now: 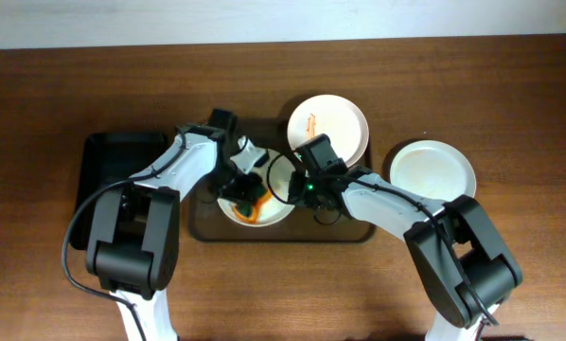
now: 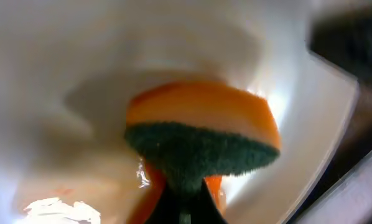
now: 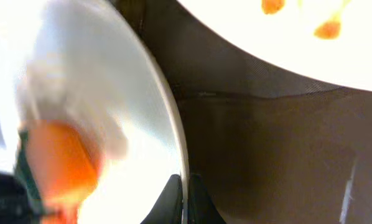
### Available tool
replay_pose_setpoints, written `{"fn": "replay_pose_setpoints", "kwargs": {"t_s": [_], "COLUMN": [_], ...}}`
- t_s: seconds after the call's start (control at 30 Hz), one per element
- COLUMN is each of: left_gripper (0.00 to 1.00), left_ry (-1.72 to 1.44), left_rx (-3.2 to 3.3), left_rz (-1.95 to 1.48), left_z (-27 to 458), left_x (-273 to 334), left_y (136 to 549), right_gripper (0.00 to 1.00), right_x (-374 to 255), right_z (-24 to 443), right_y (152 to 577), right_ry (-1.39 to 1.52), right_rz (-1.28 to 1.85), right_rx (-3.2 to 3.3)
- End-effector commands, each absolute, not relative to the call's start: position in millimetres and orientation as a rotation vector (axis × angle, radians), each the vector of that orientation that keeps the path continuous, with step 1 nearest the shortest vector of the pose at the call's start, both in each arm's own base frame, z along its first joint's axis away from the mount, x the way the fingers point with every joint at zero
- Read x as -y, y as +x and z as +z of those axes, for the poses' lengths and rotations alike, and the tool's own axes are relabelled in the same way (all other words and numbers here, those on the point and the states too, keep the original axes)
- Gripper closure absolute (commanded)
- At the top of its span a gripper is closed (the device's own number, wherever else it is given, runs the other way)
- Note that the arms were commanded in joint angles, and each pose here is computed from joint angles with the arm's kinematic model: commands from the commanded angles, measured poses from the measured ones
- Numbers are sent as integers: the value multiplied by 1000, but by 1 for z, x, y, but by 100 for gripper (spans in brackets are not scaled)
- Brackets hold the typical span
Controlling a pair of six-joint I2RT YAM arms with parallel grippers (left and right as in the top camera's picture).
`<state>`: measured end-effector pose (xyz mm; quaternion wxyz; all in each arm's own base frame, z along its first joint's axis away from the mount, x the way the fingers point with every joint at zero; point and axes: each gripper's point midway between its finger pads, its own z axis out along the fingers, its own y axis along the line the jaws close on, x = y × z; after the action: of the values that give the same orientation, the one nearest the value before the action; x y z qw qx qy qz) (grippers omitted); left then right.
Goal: Clean dirty plates on tray and stack at the side
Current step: 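Scrub the bottom plate with the sponge while the right gripper holds it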
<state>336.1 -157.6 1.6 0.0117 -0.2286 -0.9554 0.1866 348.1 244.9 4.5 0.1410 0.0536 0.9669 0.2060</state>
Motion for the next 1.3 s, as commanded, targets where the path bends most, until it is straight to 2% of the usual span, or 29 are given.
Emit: {"fn": "replay_pose_setpoints", "kwargs": {"t_s": [0.0,0.03,0.17,0.23,0.33,0.43,0.6,0.7,0.83,0.97,1.17,1.27], "left_gripper": [100,100,100,100,100,100,100,100,100,100,100,100], "left_ry": [-203,-126,119,83,-546,-943,-1011,-771,-205,439,537,369], "left_rx": [3216,3296,3421,3402,3108,2854,2689,2690,2898,3157,3345,3304], "left_rz": [-9,-60,-308,-294,180,636,937,1078,798,252,-35,-225], "left_z": [-35,-33,-24,-25,-35,-21,0,11,-11,-33,-6,12], "left_x": [95,92,67,68,114,154,177,194,176,117,85,70], "left_y": [380,398,426,422,362,320,291,293,331,383,428,418], "right_gripper": [96,96,96,96,96,96,96,96,96,96,96,96], "right_x": [-243,-243,-243,-243,-243,-243,-243,-243,-242,-242,-242,-242], "right_z": [-11,-11,-12,-12,-12,-12,-12,-12,-13,-13,-13,-13], "right_y": [337,337,337,337,337,337,337,337,335,334,333,333], "right_ry": [144,144,144,144,144,144,144,144,145,147,144,144], "right_rz": [575,575,575,574,574,574,574,574,571,567,565,565], "right_rx": [-2850,-2850,-2851,-2852,-2852,-2852,-2852,-2852,-2859,-2863,-2866,-2866]}}
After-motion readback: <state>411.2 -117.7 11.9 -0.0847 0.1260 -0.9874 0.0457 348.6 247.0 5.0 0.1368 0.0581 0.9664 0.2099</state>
